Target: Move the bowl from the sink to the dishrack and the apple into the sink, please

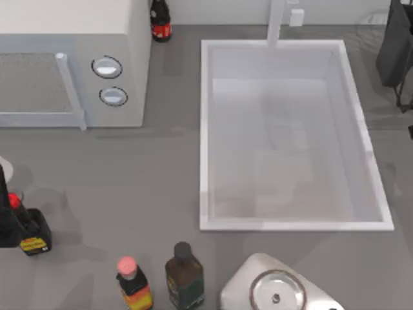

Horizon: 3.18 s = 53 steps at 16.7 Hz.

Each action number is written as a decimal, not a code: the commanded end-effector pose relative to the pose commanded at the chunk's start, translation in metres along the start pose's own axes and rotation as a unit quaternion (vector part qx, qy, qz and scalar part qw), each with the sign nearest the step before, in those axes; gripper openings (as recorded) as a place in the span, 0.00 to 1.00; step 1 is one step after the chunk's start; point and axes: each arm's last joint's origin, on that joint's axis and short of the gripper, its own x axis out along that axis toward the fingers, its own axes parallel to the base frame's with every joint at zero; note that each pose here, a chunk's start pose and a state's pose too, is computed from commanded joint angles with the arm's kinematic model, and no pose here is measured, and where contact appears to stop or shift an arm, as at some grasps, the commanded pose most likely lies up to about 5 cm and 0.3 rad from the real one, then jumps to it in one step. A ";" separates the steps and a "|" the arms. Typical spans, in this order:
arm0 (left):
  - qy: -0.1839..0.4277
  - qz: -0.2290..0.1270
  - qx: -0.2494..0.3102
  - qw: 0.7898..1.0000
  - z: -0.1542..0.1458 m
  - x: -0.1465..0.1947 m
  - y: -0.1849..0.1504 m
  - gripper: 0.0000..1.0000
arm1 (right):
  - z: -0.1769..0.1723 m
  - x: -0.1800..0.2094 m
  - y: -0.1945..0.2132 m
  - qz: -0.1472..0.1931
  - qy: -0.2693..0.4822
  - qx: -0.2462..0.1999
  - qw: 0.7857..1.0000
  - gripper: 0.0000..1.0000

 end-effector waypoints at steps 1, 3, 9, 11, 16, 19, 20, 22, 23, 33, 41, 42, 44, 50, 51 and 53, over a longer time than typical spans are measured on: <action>0.000 0.000 0.000 1.000 0.000 0.000 0.000 1.00 | 0.006 0.001 0.015 -0.010 -0.041 -0.001 0.999 0.00; 0.000 0.000 0.000 1.000 0.000 0.000 0.000 1.00 | 0.016 -0.001 0.046 -0.023 -0.124 0.005 0.992 0.00; 0.000 0.000 0.000 1.000 0.000 0.000 0.000 1.00 | 0.022 -0.040 0.126 -0.002 -0.350 0.079 0.933 0.00; 0.000 0.000 0.000 1.000 0.000 0.000 0.000 1.00 | 0.019 -0.057 0.143 0.017 -0.401 0.112 0.909 0.00; 0.000 0.000 0.000 1.000 0.000 0.000 0.000 1.00 | 0.011 -0.083 0.160 0.050 -0.457 0.160 0.873 0.00; 0.000 0.000 0.000 1.000 0.000 0.000 0.000 1.00 | 0.011 -0.084 0.160 0.050 -0.458 0.161 0.873 0.00; 0.000 0.000 0.000 1.000 0.000 0.000 0.000 1.00 | 0.011 -0.084 0.160 0.050 -0.458 0.161 0.873 0.00; 0.000 0.000 0.000 1.000 0.000 0.000 0.000 1.00 | 0.012 -0.082 0.160 0.050 -0.457 0.161 0.873 0.00; 0.000 0.000 0.000 1.000 0.000 0.000 0.000 1.00 | 0.012 -0.080 0.162 0.051 -0.457 0.161 0.873 0.00; 0.000 0.000 0.000 1.000 0.000 0.000 0.000 1.00 | -0.042 0.009 0.207 0.053 -0.460 0.160 0.872 0.00; 0.000 0.000 0.000 1.000 0.000 0.000 0.000 1.00 | -0.068 0.034 0.209 0.050 -0.458 0.161 0.873 0.00; 0.000 0.000 0.000 1.000 0.000 0.000 0.000 1.00 | -0.068 0.034 0.209 0.050 -0.458 0.161 0.873 0.00; 0.000 0.000 0.000 1.000 0.000 0.000 0.000 1.00 | -0.068 0.034 0.209 0.050 -0.458 0.161 0.873 0.15; 0.000 0.000 0.000 1.000 0.000 0.000 0.000 1.00 | -0.068 0.034 0.209 0.050 -0.458 0.161 0.873 0.60; 0.000 0.000 0.000 1.000 0.000 0.000 0.000 1.00 | -0.068 0.034 0.209 0.050 -0.458 0.161 0.873 0.68; 0.000 0.000 0.000 1.000 0.000 0.000 0.000 1.00 | -0.068 0.034 0.209 0.050 -0.458 0.161 0.873 0.83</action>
